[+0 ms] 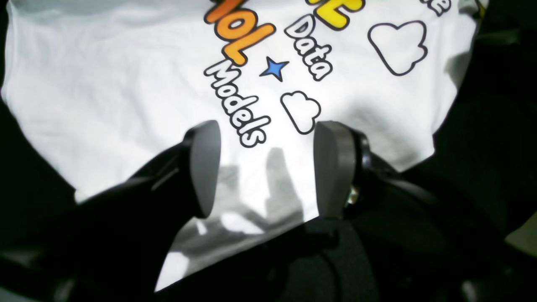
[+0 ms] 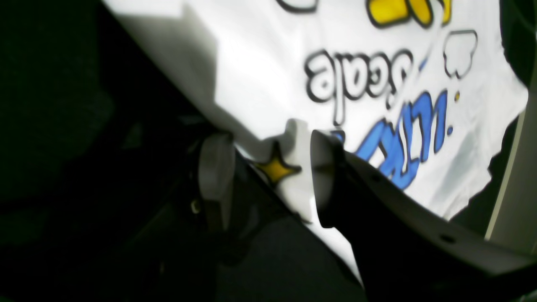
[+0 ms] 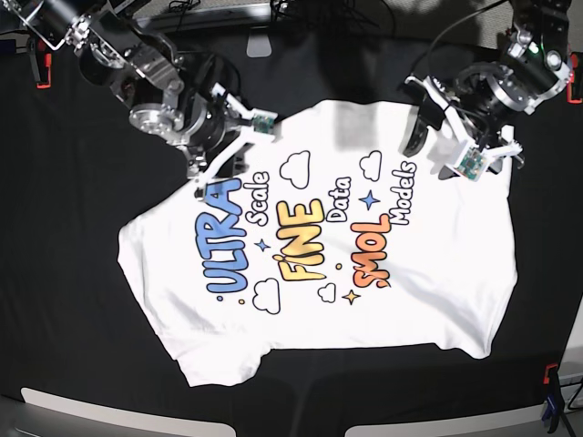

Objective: Layout the t-shirt on the table in an organized manner, then fold the t-shirt properly
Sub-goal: 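Reach the right gripper into the shirt middle and grasp the fabric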

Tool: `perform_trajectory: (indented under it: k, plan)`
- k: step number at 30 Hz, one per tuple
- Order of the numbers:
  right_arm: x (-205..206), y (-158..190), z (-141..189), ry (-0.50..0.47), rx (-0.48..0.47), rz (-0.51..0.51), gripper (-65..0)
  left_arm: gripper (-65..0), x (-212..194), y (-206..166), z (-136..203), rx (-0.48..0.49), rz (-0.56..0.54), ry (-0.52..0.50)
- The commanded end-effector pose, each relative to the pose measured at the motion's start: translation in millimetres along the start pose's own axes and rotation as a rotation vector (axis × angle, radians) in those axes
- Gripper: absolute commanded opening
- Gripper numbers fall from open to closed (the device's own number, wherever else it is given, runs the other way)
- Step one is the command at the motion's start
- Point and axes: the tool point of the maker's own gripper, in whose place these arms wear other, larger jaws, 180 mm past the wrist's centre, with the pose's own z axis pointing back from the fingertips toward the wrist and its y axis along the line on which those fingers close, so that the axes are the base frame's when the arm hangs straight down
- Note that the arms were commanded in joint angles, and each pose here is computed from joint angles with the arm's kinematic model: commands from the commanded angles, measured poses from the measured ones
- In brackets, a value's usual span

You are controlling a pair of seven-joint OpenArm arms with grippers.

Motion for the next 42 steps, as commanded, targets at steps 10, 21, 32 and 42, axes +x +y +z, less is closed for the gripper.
perform_trajectory:
  k: [10,21,32,42]
  plan:
    - [13.2,6.7,-0.9,-0.015,-0.012,0.021,-65.0,-33.0,11.4,0.9,2.8,0.001,-0.008,-0.042]
    - [60.4,-66.4,-5.5,-0.077,-0.239,-0.070,-65.0,-33.0,11.4,0.9,2.8,0.001,-0.008,-0.042]
    - [79.0,-183.9,19.4,-0.168,-0.437,-0.221,-65.0,-33.0,11.6,0.9,2.8,0.001,-0.008,-0.044]
    - [85.3,-282.6,18.6,-0.296,-0.529,-0.596,-65.0,-33.0,12.1,0.9,2.8,0.001,-0.008,-0.046]
